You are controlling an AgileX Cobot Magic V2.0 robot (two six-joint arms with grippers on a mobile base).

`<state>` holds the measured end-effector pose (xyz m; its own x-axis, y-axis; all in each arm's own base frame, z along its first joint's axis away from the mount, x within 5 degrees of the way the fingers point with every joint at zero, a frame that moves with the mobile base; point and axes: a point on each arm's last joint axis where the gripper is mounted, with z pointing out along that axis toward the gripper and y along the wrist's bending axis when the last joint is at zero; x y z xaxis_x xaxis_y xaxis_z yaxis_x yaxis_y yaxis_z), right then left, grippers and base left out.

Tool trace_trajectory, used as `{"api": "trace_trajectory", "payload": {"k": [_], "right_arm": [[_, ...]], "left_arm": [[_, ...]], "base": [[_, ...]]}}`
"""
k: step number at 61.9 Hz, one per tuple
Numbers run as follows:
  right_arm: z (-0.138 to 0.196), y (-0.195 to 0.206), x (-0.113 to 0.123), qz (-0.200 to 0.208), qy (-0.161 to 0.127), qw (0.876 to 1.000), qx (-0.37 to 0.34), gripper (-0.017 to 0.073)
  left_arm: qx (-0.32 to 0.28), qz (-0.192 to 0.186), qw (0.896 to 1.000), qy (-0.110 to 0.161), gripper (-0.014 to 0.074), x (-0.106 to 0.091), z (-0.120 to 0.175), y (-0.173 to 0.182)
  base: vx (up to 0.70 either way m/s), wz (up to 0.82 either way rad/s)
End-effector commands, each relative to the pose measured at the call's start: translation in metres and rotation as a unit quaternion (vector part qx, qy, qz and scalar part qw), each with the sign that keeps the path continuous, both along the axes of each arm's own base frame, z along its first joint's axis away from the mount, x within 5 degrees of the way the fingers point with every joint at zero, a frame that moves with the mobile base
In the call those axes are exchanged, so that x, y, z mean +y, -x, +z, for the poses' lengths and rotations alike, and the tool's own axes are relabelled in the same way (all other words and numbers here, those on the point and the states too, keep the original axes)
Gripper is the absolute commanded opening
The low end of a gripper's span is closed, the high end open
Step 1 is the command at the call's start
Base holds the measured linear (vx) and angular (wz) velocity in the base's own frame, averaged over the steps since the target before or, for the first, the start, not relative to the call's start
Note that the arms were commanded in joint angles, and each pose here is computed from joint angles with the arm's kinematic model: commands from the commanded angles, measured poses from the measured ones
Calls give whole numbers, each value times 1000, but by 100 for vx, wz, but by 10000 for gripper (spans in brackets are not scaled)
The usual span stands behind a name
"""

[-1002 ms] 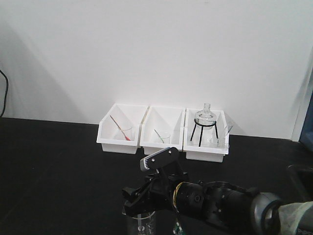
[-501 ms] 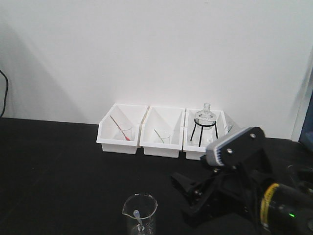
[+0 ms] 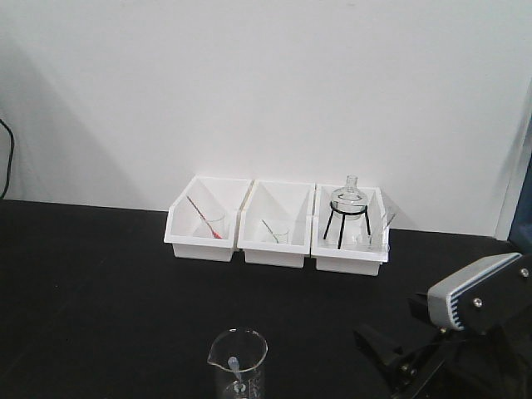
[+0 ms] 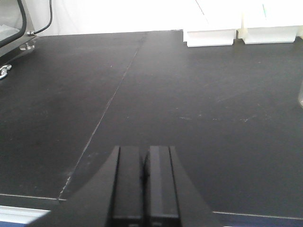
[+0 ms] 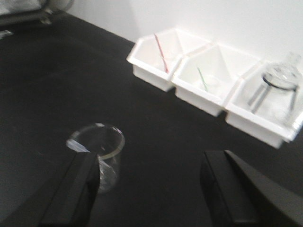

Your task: Grab transparent chemical and place on left bench

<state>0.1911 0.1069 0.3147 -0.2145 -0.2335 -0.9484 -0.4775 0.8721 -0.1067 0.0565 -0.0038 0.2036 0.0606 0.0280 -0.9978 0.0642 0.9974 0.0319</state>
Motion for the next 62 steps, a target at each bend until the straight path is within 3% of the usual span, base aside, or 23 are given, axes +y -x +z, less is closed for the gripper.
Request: {"api": "trace_trajectory", "payload": {"k": [1,7,11,17,22,27,34,41,48,50,54,62], "right_arm": [[22,9,-10,-26,-35,999,-19,461],[33,28,-37,-99,-88,991,5,388],[39,40,-55,-137,-98,986,5,330],[36,62,-81,-176,-73,981,-35,212],[17,82,-97,-206,-46,976,-60,108],[-6,104,-108,-241,-40,967,-79,-10],[-39,125,-113,-270,-26,958,-94,-10],[-80,136,-113,-271,2,955,-119,-8],[-124,134,-111,-263,-30,954,-140,-7],[-126,135,-112,-272,-48,955,-106,-7],[-122,135,-112,-274,-65,953,-112,-7],[-121,135,-111,-270,-70,952,-129,-7]], "left_arm": [[-40,0,999,7,-3,0,3,1],[-40,0,999,7,-3,0,3,1],[-40,0,999,7,-3,0,3,1],[-40,0,999,7,-3,0,3,1],[-40,0,999,7,-3,0,3,1],[-40,0,999,7,-3,0,3,1],[-40,0,999,7,-3,0,3,1],[-40,0,999,7,-3,0,3,1],[-40,0,999,7,-3,0,3,1],[-40,0,999,7,-3,0,3,1],[-40,0,999,7,-3,0,3,1],[-40,0,999,7,-3,0,3,1]], "base": [[0,0],[0,0],[0,0],[0,0],[0,0],[0,0],[0,0],[0,0],[0,0],[0,0],[0,1],[0,0]]}}
